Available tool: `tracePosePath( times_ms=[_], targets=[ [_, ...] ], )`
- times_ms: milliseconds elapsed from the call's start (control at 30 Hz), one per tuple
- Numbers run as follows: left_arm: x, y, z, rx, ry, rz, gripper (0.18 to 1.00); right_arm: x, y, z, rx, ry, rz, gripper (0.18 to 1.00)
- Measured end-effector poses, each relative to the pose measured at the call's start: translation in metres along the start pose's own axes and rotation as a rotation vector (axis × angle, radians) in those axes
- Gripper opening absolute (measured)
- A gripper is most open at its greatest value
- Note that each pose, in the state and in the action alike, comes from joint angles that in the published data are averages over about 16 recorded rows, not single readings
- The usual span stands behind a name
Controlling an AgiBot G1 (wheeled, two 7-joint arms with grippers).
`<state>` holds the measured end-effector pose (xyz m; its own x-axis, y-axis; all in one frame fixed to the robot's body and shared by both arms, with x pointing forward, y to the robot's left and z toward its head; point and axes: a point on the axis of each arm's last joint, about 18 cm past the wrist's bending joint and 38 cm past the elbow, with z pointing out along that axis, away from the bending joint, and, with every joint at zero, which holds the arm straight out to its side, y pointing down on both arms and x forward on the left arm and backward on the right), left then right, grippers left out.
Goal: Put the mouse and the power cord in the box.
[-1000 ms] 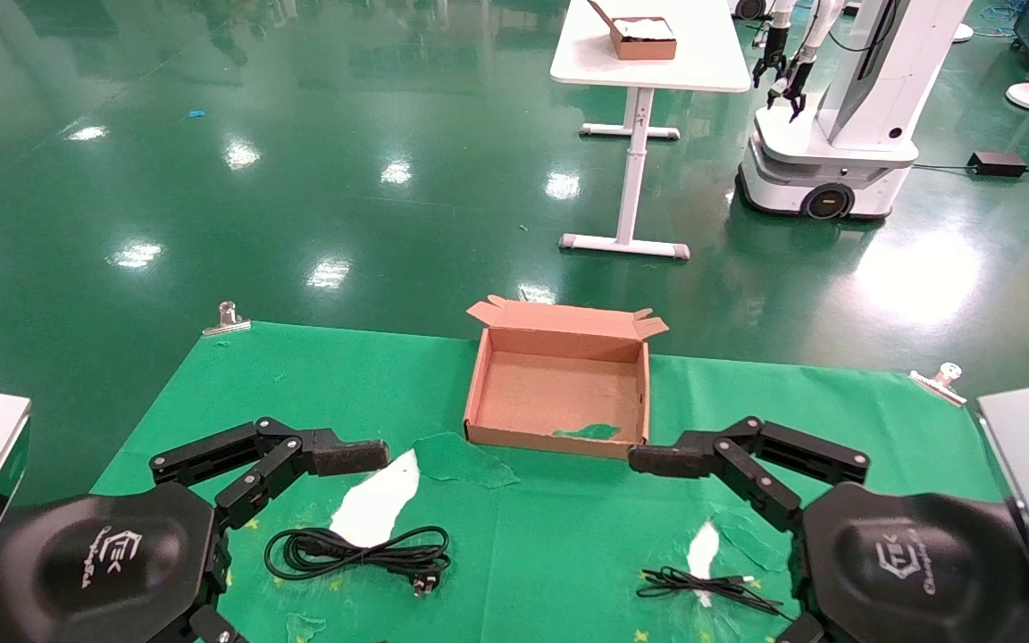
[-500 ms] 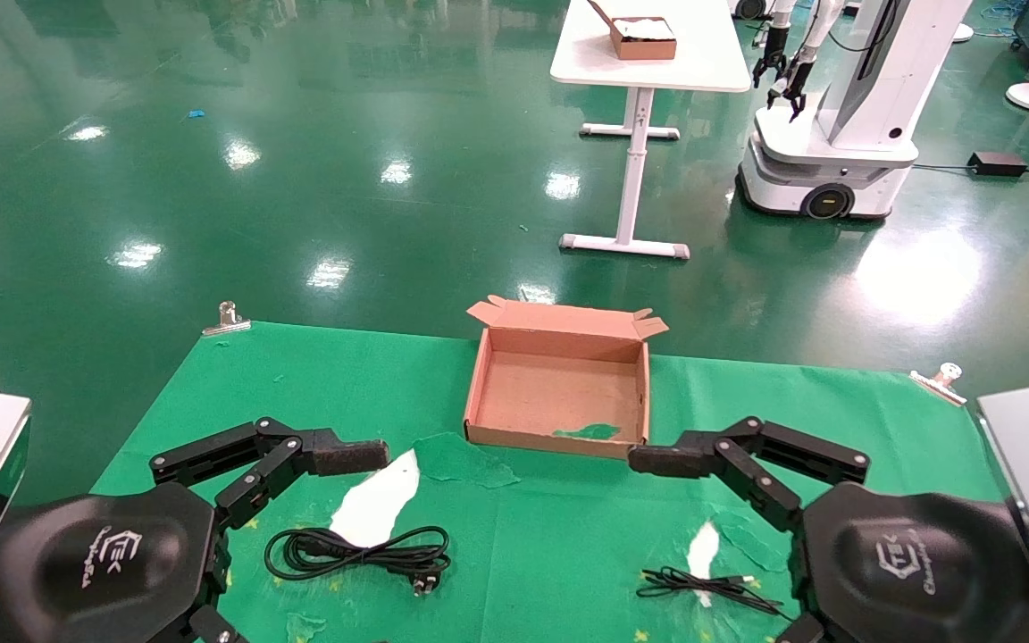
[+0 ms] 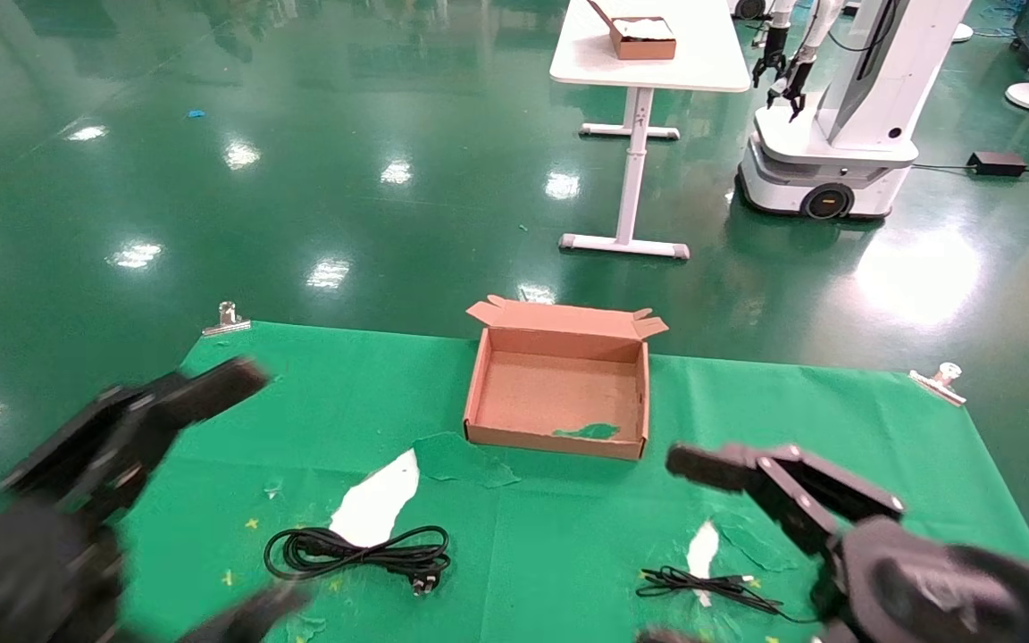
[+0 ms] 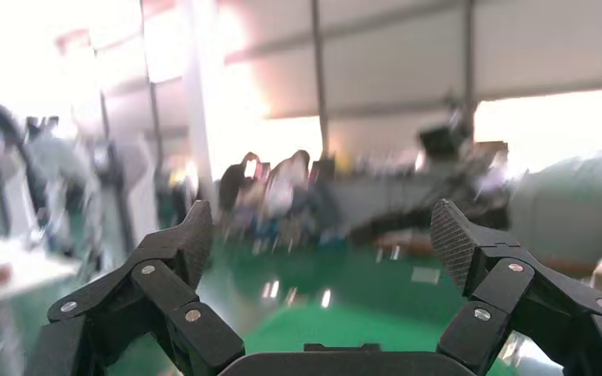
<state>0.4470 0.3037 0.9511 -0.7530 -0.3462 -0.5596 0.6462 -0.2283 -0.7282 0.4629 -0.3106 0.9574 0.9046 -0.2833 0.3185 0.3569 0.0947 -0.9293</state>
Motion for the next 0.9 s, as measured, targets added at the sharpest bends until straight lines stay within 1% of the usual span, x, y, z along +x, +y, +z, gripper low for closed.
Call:
tracePosePath(
  times_ms=[133,267,533,900],
  targets=[
    [0.012,-0.004,-0.007,0.075,-0.013,0.012,1.0,-0.007,0.0,-0.004,0.035,-0.006,0.01,1.001],
    [0.017,-0.006,-0.009,0.104,-0.012,0.018,1.0,-0.008,-0.001,-0.006,0.046,-0.006,0.006,1.001],
    [0.017,-0.006,-0.009,0.102,-0.007,0.016,1.0,-0.008,-0.002,-0.006,0.044,-0.009,0.0,1.001],
    [0.01,-0.005,-0.001,0.05,0.039,-0.006,1.0,-0.005,-0.005,-0.002,0.018,-0.027,-0.022,1.001]
  ],
)
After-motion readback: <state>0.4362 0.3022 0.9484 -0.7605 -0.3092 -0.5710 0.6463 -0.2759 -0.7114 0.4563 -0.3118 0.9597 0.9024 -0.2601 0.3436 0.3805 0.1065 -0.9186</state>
